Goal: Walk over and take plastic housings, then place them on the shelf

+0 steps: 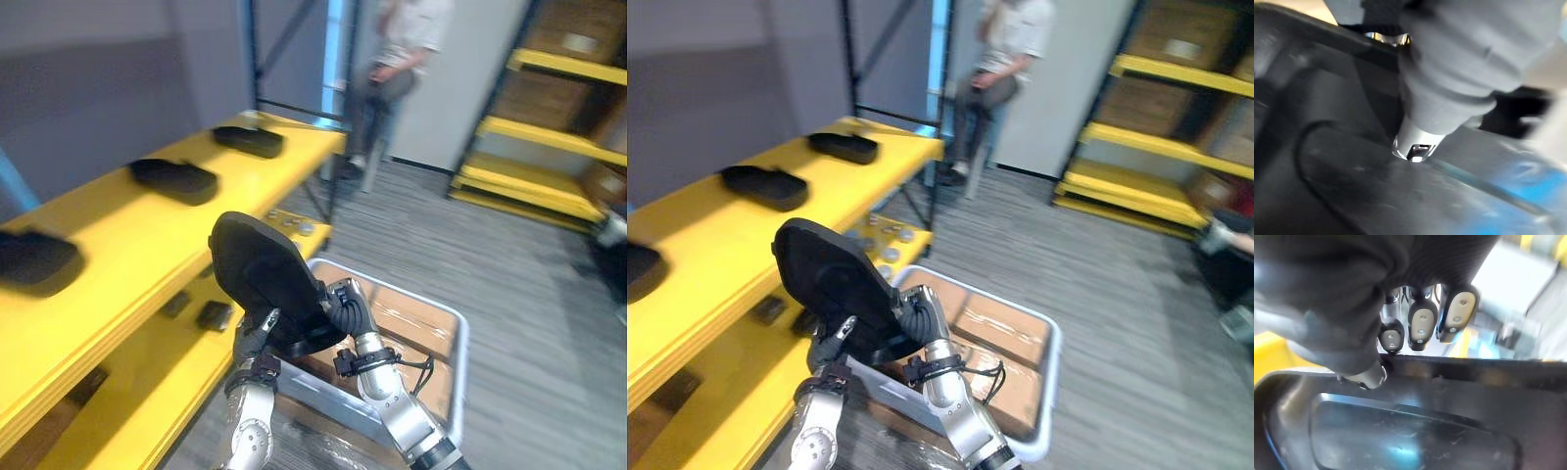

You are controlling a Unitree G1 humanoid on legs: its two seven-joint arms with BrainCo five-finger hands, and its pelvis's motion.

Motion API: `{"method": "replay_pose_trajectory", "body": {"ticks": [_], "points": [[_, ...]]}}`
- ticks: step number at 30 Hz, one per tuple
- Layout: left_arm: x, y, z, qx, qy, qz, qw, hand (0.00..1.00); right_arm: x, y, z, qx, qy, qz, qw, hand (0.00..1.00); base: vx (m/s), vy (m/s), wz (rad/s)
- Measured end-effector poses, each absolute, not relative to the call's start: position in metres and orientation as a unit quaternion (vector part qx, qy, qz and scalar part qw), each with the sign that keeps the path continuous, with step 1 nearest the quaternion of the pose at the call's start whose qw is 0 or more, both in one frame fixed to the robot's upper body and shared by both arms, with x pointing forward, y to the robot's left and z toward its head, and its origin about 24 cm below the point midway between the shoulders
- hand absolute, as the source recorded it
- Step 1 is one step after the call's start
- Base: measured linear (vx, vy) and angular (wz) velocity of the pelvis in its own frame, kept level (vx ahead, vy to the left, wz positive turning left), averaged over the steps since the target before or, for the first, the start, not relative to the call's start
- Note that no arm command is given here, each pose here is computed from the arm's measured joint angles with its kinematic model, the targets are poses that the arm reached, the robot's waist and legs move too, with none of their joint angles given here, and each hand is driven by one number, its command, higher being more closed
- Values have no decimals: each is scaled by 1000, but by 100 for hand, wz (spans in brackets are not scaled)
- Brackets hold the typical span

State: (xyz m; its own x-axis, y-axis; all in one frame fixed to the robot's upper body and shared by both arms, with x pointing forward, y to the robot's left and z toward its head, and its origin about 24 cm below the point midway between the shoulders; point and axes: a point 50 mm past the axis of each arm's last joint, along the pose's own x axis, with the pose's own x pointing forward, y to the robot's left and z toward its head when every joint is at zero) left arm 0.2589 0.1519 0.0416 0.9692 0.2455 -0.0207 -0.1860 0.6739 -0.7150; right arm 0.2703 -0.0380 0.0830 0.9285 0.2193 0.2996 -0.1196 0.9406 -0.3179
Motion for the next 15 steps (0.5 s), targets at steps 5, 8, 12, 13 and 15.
{"method": "replay_pose_trajectory", "body": {"ticks": [5,8,12,13,15], "points": [[228,183,76,-287,-135,142,938,100,271,-15,101,-120,-197,141,963,100,256,188,114],[221,184,86,-244,-158,137,947,100,271,-14,105,-99,-197,151,964,100,285,273,137],[220,190,102,-177,-188,114,959,100,274,-17,107,-96,-199,153,963,100,266,168,168],[220,190,103,-171,-188,110,961,100,274,-18,107,-98,-198,152,963,100,295,-37,175],[220,186,105,-165,-192,99,962,100,270,-24,109,-92,-203,148,964,100,242,-75,152]]}}
